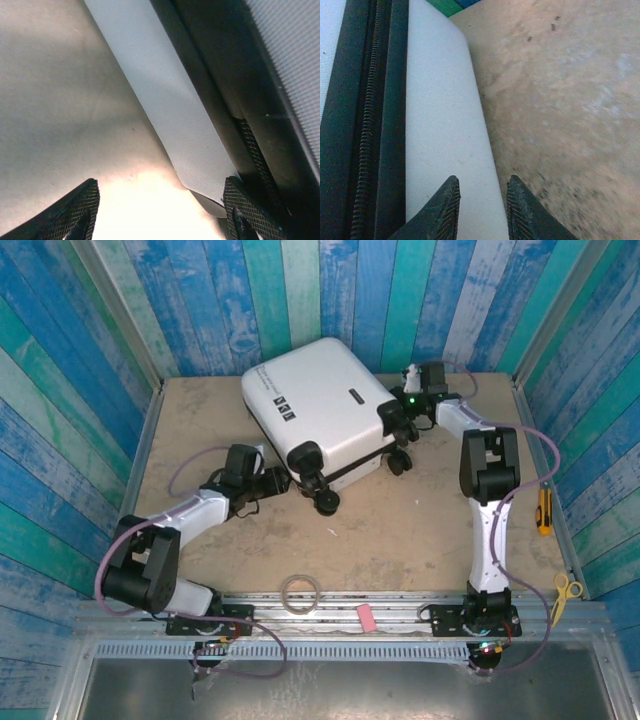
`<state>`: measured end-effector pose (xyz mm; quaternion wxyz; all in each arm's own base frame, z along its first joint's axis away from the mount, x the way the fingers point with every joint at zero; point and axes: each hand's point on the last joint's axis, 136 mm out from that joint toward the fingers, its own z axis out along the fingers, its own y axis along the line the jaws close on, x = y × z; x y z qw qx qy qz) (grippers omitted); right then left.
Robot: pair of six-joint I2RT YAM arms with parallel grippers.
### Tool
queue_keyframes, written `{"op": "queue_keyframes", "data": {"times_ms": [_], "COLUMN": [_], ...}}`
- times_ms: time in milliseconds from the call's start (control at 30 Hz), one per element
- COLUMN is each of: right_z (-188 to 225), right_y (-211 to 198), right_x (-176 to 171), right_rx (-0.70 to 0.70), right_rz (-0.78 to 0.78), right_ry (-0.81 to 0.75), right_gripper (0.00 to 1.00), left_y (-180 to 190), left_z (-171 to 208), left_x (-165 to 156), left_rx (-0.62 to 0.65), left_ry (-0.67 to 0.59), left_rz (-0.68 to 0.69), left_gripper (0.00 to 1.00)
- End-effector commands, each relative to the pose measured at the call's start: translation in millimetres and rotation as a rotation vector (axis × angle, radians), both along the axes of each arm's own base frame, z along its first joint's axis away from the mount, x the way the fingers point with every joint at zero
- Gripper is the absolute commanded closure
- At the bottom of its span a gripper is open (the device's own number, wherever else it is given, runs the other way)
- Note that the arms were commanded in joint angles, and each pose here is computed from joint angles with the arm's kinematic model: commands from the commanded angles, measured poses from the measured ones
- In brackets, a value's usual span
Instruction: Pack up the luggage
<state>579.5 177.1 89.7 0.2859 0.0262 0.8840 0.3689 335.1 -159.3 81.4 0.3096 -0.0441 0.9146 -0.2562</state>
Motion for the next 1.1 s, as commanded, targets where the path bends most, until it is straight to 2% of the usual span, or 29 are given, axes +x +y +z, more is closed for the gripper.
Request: {"op": "queue_keyframes", "data": {"times_ms": [0,200,267,367,467,567,733,900,1067], "right_z": [4.4,17.1,28.8,44.9,56.0,60.9,37.8,14.4,3.4], "right_y": [-19.7,-109.9,-126.4,-131.7,-125.1,-119.6,-107.9,-89.4,-62.7], "right_x": [-31.9,-62.7,-74.0,-83.5,-89.9,-99.7,-104.3,-96.7,-98.9], "right_rx": [-0.087,-0.223,-0.269,-0.299,-0.276,-0.258,-0.231,-0.212,-0.174], "right_rz": [0.000,-0.186,-0.224,-0.218,-0.176,-0.148,-0.062,0.027,0.110], "right_ry": [0.059,0.044,0.006,-0.060,-0.091,-0.107,-0.031,0.032,0.044], "right_gripper": [0.67,0.51,0.44,0.39,0.40,0.45,0.52,0.59,0.62], "left_y": [-55.7,-57.5,-49.9,-40.5,-37.9,-38.2,-22.2,-3.7,-13.1], "left_z": [97.7,107.5,110.3,113.8,115.2,107.8,61.4,25.6,9.5], "left_x": [-1.3,-26.5,-31.0,-32.3,-26.9,-15.1,3.6,5.3,32.7], "left_rx": [-0.164,-0.201,-0.215,-0.207,-0.154,-0.072,0.052,0.025,-0.019], "left_ry": [-0.323,-0.379,-0.398,-0.423,-0.426,-0.388,-0.213,-0.143,-0.078], "left_rz": [-0.170,-0.120,-0.068,-0.020,-0.012,-0.006,0.140,0.290,0.246], "left_gripper": [0.31,0.32,0.33,0.32,0.30,0.29,0.31,0.32,0.32]}}
